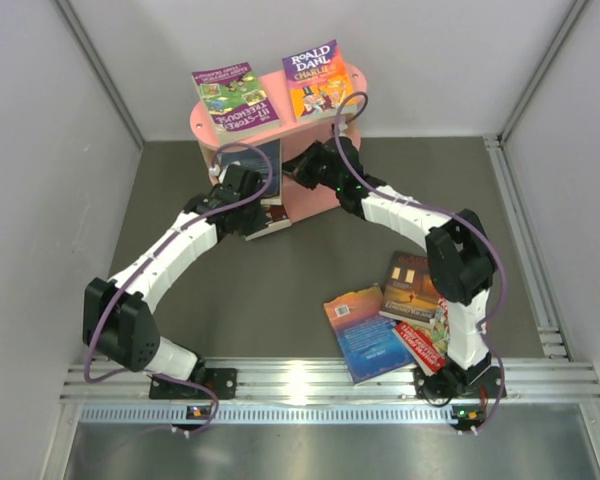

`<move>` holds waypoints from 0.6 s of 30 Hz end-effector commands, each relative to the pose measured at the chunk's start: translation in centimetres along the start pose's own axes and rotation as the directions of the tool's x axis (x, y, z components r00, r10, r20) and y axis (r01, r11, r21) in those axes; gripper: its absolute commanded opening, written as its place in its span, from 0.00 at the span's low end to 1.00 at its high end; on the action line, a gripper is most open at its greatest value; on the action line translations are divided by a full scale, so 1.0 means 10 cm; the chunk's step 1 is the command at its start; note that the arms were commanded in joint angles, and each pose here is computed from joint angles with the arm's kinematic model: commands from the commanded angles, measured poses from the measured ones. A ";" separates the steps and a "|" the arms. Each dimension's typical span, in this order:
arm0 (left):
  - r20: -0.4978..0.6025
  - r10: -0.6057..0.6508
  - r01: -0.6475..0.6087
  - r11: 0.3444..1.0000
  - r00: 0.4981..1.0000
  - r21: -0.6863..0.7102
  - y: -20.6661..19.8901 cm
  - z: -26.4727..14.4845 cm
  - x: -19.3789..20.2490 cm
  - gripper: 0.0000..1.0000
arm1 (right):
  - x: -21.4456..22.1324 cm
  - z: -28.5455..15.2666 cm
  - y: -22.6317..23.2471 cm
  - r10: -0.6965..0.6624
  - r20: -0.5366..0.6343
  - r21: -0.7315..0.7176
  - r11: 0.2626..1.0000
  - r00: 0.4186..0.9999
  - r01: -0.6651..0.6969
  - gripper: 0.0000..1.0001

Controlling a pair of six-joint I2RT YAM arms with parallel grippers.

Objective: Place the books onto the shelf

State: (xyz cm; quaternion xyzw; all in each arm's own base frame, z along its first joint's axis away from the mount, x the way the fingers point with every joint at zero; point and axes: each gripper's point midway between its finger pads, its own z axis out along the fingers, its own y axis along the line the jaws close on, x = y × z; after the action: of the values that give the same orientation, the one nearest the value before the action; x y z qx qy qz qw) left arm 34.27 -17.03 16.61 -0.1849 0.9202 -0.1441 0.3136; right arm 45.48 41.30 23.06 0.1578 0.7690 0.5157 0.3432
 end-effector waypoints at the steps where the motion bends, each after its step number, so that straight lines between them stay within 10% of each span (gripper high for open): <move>1: 0.050 -0.006 0.003 0.998 0.999 0.061 -0.17 0.00 -0.18 0.05 | 0.91 -0.21 0.15 -0.035 -0.257 -0.030 0.999 0.966 0.029 0.00; 18: 0.096 -0.057 0.046 0.993 0.994 0.108 -0.37 0.03 -0.37 0.03 | 0.57 -0.77 0.27 -0.138 -0.225 0.023 0.989 0.965 0.147 0.00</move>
State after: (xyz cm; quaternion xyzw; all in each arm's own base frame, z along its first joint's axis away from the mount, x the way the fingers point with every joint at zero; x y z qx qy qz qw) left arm 35.28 -17.77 17.13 -0.1972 0.9137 -0.1605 0.3170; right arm 39.51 41.46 22.07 0.1027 0.8171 0.4869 0.2911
